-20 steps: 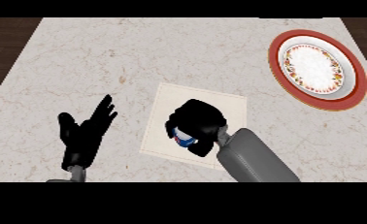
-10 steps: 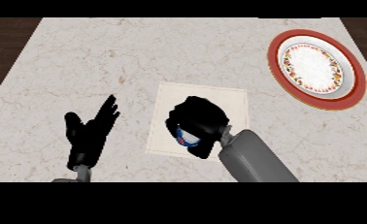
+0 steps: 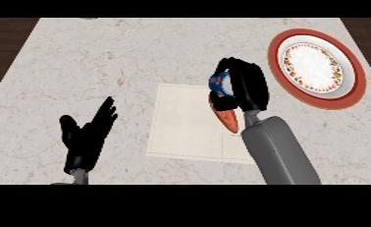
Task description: Pick the can from the placemat and place it in the plate
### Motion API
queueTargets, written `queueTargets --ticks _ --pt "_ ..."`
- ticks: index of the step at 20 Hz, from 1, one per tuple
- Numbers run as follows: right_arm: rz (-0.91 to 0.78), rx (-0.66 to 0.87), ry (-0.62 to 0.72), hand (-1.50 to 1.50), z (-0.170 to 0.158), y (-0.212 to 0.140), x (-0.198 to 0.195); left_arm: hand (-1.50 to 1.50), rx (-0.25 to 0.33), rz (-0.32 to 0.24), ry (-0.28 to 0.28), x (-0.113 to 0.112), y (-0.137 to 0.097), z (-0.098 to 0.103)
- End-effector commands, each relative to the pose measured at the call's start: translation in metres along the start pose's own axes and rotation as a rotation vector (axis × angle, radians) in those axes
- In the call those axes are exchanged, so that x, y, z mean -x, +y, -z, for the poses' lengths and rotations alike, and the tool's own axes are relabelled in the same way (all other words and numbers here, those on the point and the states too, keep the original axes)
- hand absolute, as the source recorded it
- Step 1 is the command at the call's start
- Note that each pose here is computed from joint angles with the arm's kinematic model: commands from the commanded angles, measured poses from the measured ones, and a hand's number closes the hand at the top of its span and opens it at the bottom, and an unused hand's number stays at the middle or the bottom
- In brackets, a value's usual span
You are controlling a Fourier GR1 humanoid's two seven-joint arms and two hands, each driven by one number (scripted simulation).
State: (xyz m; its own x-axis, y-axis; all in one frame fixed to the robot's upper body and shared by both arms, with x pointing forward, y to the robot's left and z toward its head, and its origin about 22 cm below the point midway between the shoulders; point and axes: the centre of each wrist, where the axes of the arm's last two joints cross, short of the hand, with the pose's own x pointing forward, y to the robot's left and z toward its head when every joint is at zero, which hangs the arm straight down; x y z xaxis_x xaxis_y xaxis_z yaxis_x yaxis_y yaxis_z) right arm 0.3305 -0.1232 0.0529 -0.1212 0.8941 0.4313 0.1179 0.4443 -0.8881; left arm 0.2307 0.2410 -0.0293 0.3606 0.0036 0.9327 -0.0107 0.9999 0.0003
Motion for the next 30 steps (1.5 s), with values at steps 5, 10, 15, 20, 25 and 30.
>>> queueTargets --ticks 5,10,15,20,25,30 --pt "0.102 0.475 0.425 1.50 0.023 -0.021 -0.027 0.00 0.054 0.025 0.015 -0.007 -0.006 0.006" --pt "0.174 0.633 0.564 1.50 0.040 -0.019 -0.034 0.00 0.032 0.015 0.022 -0.007 -0.007 0.004" --pt "0.270 0.783 0.564 1.50 0.040 -0.028 -0.013 0.00 0.022 0.000 0.018 0.009 0.008 0.007" --pt "0.135 0.841 0.609 1.50 0.029 -0.001 0.062 0.00 0.017 0.014 0.018 -0.003 -0.002 -0.006" --pt "0.084 0.962 0.658 1.50 0.042 -0.050 0.120 0.00 0.015 0.013 0.006 0.016 -0.010 -0.012" --pt "0.064 0.983 0.680 1.50 0.048 -0.080 0.172 0.00 0.038 0.009 0.004 0.018 -0.001 -0.001"
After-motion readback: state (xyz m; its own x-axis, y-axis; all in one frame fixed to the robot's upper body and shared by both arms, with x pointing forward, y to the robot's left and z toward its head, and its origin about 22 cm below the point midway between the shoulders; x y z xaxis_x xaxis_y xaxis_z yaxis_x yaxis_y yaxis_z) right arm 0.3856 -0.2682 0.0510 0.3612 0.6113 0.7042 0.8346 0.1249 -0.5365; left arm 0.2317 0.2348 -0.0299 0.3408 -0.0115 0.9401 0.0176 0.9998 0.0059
